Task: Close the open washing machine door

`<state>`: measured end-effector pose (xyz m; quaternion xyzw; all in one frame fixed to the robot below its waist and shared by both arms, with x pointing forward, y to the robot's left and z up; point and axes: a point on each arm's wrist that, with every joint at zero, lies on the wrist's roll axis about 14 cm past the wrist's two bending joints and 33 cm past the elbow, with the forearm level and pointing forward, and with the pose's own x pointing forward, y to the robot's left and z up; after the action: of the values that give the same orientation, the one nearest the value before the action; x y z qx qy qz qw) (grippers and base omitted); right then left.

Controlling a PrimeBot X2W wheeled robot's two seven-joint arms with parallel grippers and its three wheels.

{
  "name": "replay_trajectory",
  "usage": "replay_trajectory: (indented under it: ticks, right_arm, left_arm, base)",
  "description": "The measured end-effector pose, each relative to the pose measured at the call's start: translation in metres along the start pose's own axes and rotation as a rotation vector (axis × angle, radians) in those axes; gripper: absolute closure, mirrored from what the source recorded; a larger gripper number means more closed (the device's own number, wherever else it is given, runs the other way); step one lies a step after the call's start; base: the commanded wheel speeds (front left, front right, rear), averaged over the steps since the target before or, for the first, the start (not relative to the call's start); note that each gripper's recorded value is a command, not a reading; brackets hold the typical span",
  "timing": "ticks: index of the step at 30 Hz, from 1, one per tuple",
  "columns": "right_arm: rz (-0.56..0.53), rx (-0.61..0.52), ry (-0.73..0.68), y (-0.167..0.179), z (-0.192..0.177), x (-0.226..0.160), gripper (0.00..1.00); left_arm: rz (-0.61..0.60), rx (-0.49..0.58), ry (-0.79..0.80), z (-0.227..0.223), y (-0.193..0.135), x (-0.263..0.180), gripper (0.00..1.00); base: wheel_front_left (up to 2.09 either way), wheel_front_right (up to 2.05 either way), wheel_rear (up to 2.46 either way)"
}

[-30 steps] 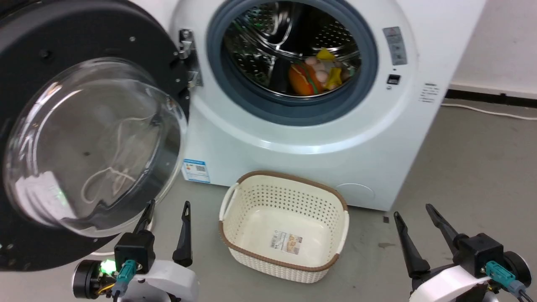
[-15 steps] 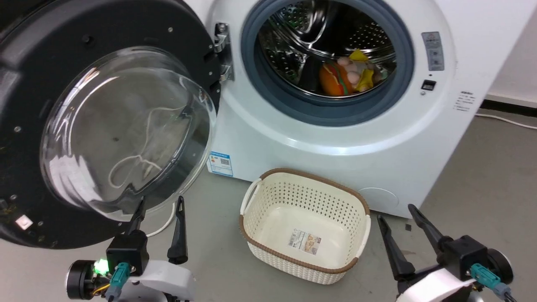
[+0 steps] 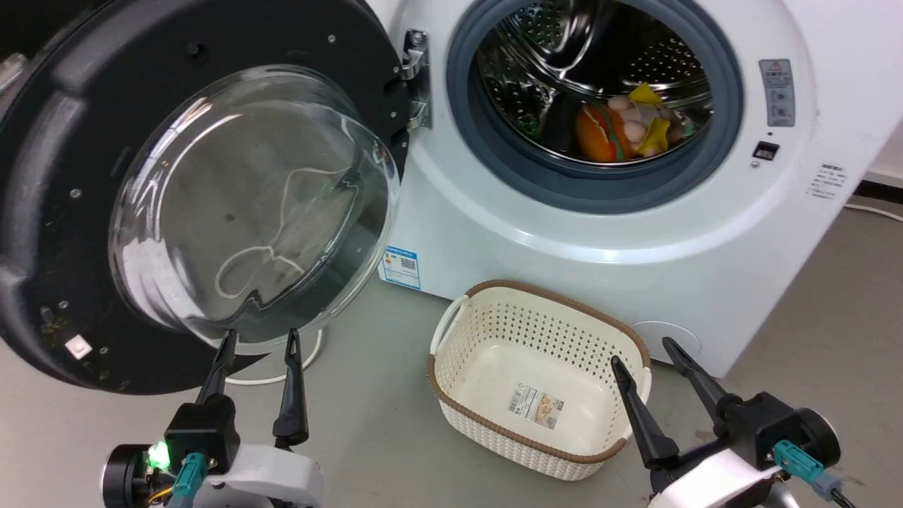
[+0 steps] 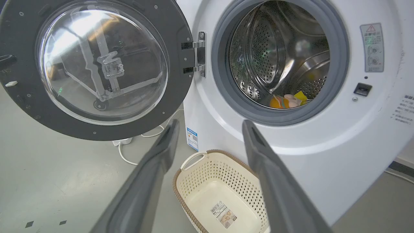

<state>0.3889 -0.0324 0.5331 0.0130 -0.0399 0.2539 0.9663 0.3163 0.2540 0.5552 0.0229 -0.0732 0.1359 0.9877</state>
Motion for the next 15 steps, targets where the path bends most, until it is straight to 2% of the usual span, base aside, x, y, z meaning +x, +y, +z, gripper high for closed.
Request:
replay_trajectory:
  ticks: [13,14,15]
  right_arm:
    - [0.085,0.009,-0.026,0.024,0.003,0.012,0.0]
    - [0.089,0.009,-0.028,0.025,0.003,0.012,0.0]
    - [0.093,0.01,-0.03,0.026,0.003,0.013,0.0]
  left_arm:
    - [0.083,-0.005,-0.036,0.009,0.024,-0.012,0.0]
    - [0.088,-0.012,-0.038,0.009,0.026,-0.013,0.34]
    - [0.093,-0.016,-0.045,0.011,0.027,-0.014,1.0]
  base:
    - [0.0,0.0,0.0]
    - [0.0,0.0,0.0]
    - [0.0,0.0,0.0]
